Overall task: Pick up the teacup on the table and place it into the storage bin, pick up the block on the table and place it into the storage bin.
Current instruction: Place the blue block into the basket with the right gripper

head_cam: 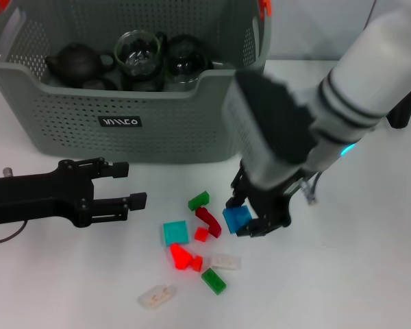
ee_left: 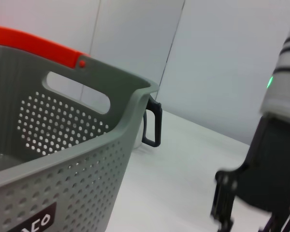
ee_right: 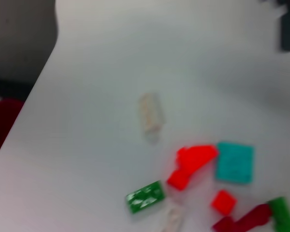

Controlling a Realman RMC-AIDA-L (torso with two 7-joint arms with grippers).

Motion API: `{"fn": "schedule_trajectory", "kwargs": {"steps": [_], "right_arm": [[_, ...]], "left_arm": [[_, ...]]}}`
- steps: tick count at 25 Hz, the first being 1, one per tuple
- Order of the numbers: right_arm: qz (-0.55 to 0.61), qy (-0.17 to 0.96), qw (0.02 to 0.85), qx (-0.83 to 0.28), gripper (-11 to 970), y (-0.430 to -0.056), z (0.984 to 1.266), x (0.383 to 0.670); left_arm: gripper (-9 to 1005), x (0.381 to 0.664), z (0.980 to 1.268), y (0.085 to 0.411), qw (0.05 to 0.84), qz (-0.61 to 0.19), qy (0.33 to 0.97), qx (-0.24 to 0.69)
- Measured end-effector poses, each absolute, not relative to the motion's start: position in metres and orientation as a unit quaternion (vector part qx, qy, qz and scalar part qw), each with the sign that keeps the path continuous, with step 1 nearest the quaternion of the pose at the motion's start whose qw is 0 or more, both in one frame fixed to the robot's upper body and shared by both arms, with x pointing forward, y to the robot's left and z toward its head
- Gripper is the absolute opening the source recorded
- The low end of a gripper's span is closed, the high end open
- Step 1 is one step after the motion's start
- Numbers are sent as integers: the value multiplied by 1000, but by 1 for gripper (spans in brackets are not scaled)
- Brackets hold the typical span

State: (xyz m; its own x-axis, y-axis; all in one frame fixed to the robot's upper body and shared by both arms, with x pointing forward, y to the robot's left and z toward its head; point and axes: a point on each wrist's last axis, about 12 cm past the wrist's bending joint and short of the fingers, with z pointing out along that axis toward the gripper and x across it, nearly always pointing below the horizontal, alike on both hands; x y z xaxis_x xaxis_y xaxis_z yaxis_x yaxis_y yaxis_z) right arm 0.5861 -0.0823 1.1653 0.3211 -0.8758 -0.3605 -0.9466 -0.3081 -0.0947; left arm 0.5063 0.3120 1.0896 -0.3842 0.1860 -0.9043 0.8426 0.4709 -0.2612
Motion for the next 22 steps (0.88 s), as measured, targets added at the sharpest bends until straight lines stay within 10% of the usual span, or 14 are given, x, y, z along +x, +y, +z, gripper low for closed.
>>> {"fn": "schedule_trajectory", "kwargs": {"steps": [13,22], "right_arm": [[216,606,388,-660,434,-142,1298,619],[198,642,527,-521,433,-140,1293,671]], "left_arm": [[763,507,1094,315,442,-377,734,351],[763,507,1093,314,445,-376,731,356]]}}
